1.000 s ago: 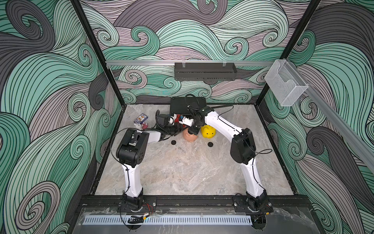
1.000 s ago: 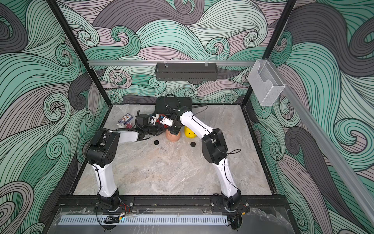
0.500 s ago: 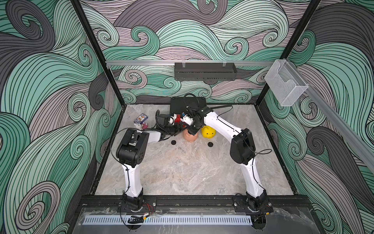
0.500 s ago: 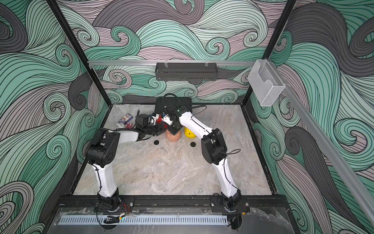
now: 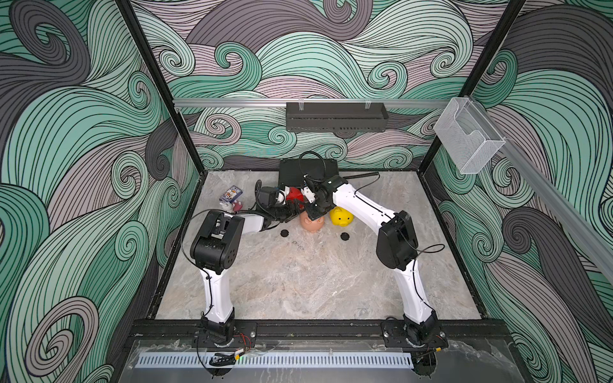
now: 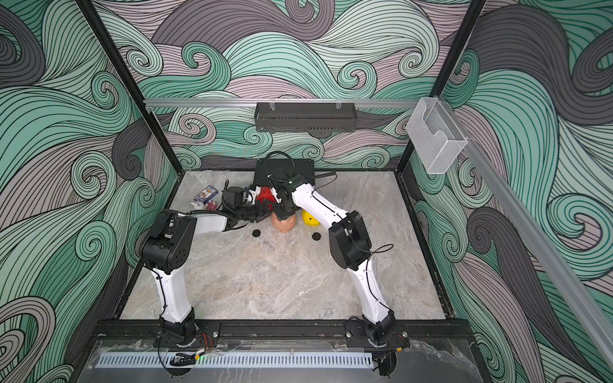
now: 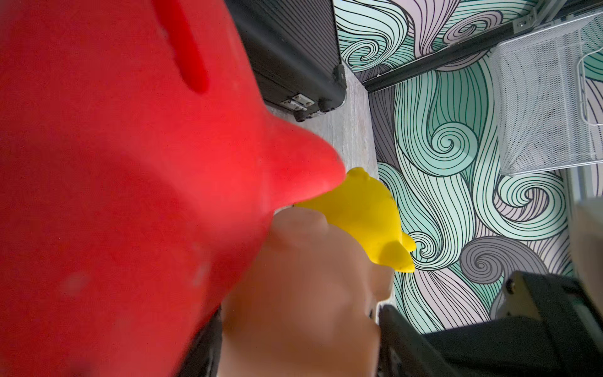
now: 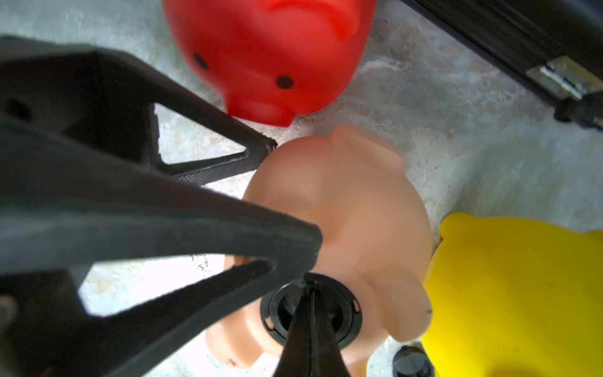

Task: Close piggy banks
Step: Screw the knob on the piggy bank.

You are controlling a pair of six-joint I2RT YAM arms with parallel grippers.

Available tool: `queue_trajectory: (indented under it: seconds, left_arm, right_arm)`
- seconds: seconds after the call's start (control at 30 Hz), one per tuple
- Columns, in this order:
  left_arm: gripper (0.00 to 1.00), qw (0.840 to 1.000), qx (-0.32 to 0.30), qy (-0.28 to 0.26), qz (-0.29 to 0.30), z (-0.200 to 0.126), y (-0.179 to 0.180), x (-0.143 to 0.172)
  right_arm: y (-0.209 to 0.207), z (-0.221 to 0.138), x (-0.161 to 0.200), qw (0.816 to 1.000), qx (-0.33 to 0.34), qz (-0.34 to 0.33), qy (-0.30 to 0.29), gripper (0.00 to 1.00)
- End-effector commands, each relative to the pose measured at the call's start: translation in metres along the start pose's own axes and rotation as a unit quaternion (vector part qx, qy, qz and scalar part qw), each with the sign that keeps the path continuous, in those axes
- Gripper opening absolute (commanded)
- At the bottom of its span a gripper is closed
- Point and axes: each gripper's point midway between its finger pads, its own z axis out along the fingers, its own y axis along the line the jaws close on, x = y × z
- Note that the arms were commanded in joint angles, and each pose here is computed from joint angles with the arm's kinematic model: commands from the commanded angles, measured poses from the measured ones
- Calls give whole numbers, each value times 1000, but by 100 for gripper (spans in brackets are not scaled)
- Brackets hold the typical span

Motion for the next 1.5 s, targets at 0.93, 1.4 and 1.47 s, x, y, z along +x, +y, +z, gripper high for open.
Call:
queue_trajectory:
  seconds: [0.93, 1.4, 1.47]
  left_arm:
    - [72, 1000, -19, -9, 2, 7, 13, -2]
    - [72, 1000, -19, -9, 4, 6, 12, -2]
    - [72, 1000, -20, -8, 3, 6, 12, -2]
  right_arm:
    - [-20, 9, 20, 990, 48, 129, 37, 0]
    - [-17, 2, 17, 990, 42, 131, 29, 0]
    - [-16, 1, 17, 990, 42, 132, 29, 0]
